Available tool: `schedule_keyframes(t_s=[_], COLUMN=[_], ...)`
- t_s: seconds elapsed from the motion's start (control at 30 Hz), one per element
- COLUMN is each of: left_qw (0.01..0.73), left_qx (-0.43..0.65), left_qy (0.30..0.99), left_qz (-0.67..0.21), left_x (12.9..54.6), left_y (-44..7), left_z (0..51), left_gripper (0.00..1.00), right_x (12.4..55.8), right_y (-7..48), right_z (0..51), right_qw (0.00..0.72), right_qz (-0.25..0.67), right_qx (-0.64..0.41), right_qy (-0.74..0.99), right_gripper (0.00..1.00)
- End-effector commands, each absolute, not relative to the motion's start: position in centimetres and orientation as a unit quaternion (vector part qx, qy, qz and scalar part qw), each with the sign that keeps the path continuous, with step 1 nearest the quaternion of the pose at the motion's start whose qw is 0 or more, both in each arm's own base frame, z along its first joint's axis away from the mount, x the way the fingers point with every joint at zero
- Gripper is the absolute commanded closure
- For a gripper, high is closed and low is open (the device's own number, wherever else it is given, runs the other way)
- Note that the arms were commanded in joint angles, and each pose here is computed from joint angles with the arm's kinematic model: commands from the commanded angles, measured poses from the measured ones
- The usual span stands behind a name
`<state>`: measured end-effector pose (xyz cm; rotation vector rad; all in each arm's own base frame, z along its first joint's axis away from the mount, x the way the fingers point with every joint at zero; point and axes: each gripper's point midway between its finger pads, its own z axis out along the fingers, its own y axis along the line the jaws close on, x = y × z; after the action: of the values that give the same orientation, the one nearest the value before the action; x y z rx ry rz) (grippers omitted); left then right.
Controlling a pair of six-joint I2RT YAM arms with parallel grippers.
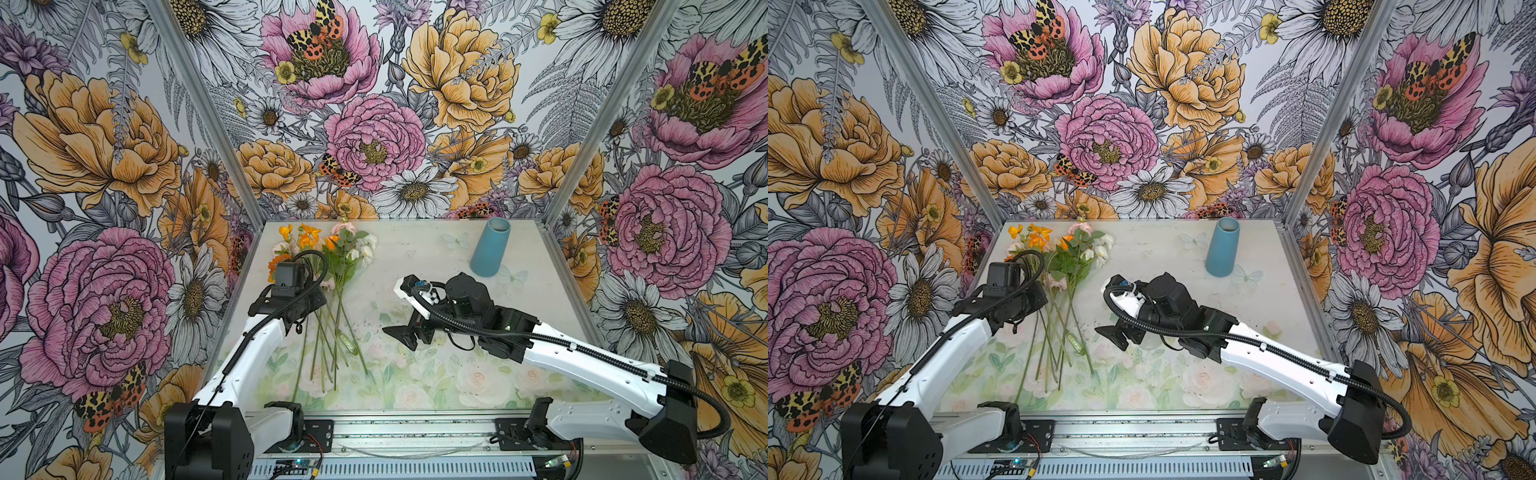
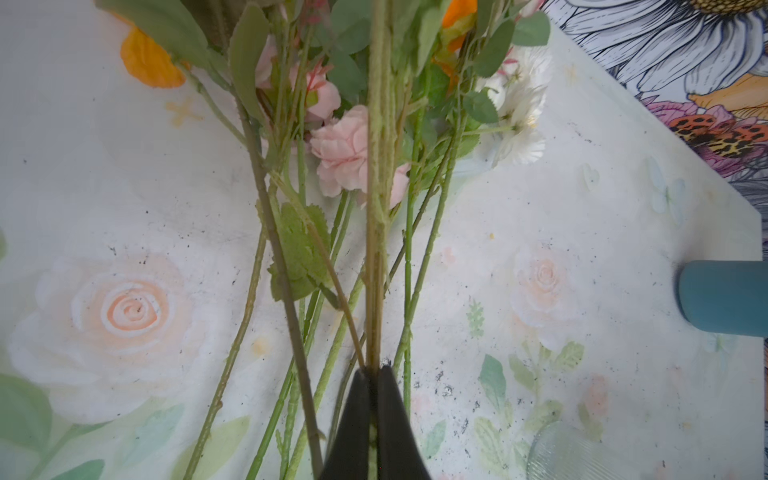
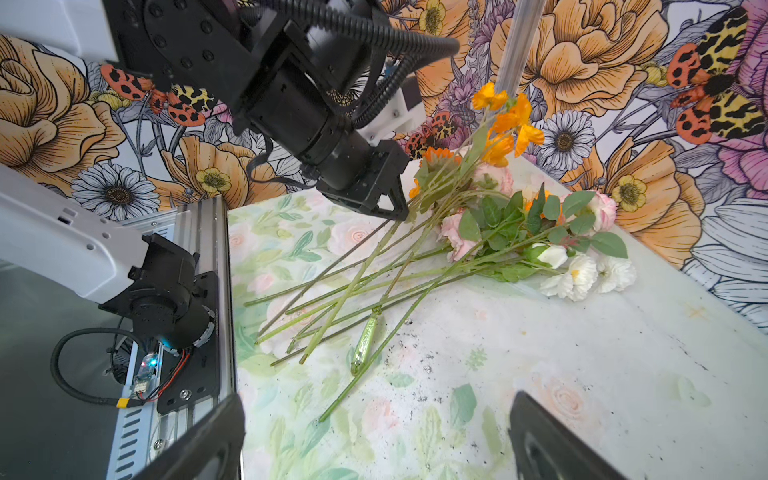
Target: Arrange the flowers into the vase
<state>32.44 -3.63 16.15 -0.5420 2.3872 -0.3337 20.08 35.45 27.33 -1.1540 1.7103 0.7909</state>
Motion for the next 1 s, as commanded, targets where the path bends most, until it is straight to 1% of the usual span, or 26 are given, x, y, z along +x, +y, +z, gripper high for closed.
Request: schedule_keyframes(t_s=[0.0,0.1,0.2,0.3,0.43,0.53,0.6,0.7,0.97], left_qw=[0.348,0.368,0.377,0.383,0.398,0.412,0.422,0.418,0.427], left_qx=[-0.183,-0.17,-0.148,-0.132,-0.121,-0.105,-0.101,-0.107,-0.107], left_qy=[0.908,0.898,0.881,0.863,0.831,0.819,0.816,0.819,0.801], left_qz=[-0.143,-0.169,-0.244,-0.302,-0.369,-0.386,-0.382,-0.379,-0.407], left_x=[32.7,33.0,33.3,33.3,33.1,32.6,32.3,32.0,31.1], left_y=[-4.1,-4.8,-7.0,-8.4,-9.6,-10.1,-10.0,-9.8,-10.2], left_z=[18.6,19.3,19.5,19.9,21.1,22.1,22.8,22.7,23.8], left_gripper=[1.0,1.0,1.0,1.0,1.0,1.0,1.0,1.0,1.0], right_x=[20.3,21.4,22.4,23.0,24.4,25.5,26.2,27.1,28.7], right_y=[36.6,37.3,38.9,40.3,41.2,42.0,42.7,43.4,46.0], right_z=[27.3,27.0,26.7,26.6,26.1,25.6,25.3,24.8,24.2], right_qw=[0.454,0.461,0.457,0.451,0.455,0.45,0.449,0.449,0.433], right_qz=[0.33,0.336,0.36,0.381,0.382,0.378,0.376,0.37,0.386], right_qx=[-0.468,-0.442,-0.418,-0.408,-0.384,-0.373,-0.367,-0.358,-0.352], right_qy=[0.683,0.692,0.698,0.697,0.707,0.718,0.723,0.73,0.734], right_gripper=[0.01,0.0,0.01,0.07,0.06,0.07,0.07,0.08,0.15])
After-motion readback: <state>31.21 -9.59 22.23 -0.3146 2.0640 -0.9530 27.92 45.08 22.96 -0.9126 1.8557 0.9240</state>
